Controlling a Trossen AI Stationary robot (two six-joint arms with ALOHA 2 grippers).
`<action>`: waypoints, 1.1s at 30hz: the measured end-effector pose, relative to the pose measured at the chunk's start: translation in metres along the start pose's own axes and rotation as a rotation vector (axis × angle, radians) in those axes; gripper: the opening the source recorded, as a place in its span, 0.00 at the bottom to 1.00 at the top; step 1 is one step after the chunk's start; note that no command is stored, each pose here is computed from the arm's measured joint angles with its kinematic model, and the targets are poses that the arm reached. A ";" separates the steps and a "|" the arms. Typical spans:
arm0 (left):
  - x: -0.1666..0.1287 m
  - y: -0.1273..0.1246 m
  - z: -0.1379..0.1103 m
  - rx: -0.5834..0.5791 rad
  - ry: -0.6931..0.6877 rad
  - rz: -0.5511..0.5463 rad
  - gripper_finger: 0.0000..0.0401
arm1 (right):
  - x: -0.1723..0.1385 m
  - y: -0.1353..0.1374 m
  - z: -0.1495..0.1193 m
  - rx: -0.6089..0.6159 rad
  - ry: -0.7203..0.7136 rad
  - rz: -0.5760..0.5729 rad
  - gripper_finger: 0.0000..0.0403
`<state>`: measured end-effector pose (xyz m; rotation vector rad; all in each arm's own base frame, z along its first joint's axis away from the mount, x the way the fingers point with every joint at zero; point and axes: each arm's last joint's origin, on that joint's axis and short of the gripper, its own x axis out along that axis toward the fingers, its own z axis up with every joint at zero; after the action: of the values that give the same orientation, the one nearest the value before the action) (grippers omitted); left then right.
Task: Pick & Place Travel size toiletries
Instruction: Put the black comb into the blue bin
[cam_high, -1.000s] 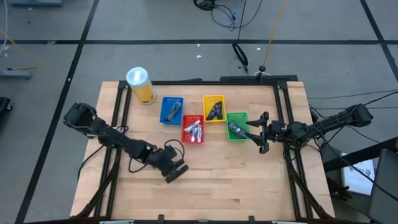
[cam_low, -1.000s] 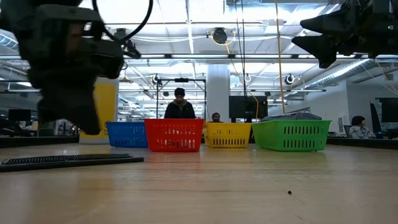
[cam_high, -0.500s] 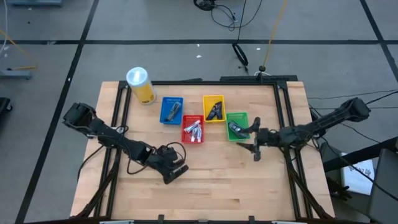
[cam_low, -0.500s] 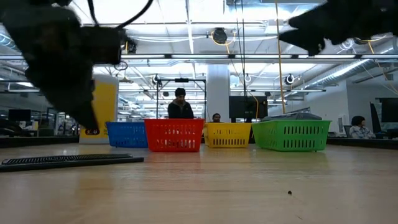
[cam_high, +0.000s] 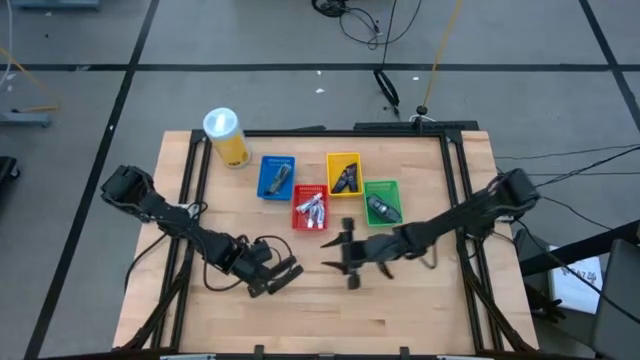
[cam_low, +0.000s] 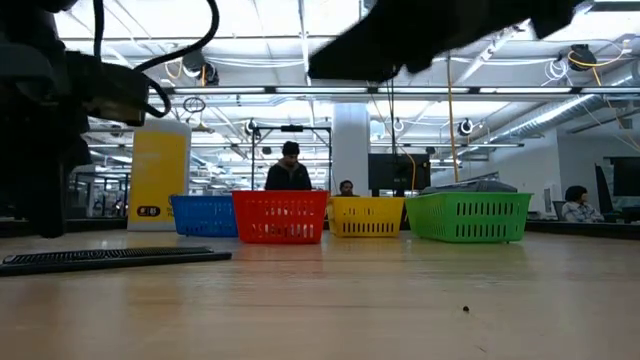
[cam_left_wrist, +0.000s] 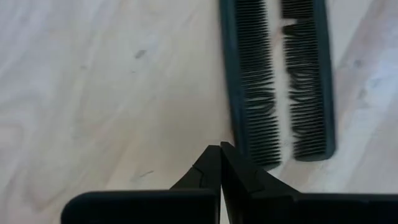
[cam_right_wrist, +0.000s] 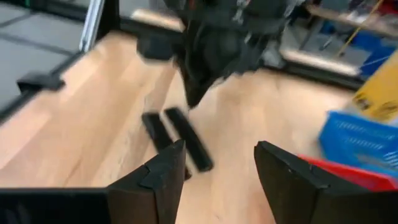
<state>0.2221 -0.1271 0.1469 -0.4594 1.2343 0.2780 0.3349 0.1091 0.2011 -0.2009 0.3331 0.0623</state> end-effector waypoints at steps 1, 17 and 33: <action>0.001 -0.001 0.000 0.000 0.004 -0.005 0.00 | 0.010 0.002 -0.004 0.000 0.022 0.013 0.45; 0.050 -0.011 0.028 0.170 -0.075 -0.152 0.00 | 0.084 0.015 -0.044 0.032 0.166 0.135 0.48; 0.051 -0.009 0.044 0.187 -0.161 -0.175 0.00 | 0.060 0.022 -0.029 0.071 0.284 0.155 0.61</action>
<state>0.2785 -0.1158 0.1112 -0.3732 1.0441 0.0482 0.3798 0.1263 0.1506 -0.1124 0.6333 0.1757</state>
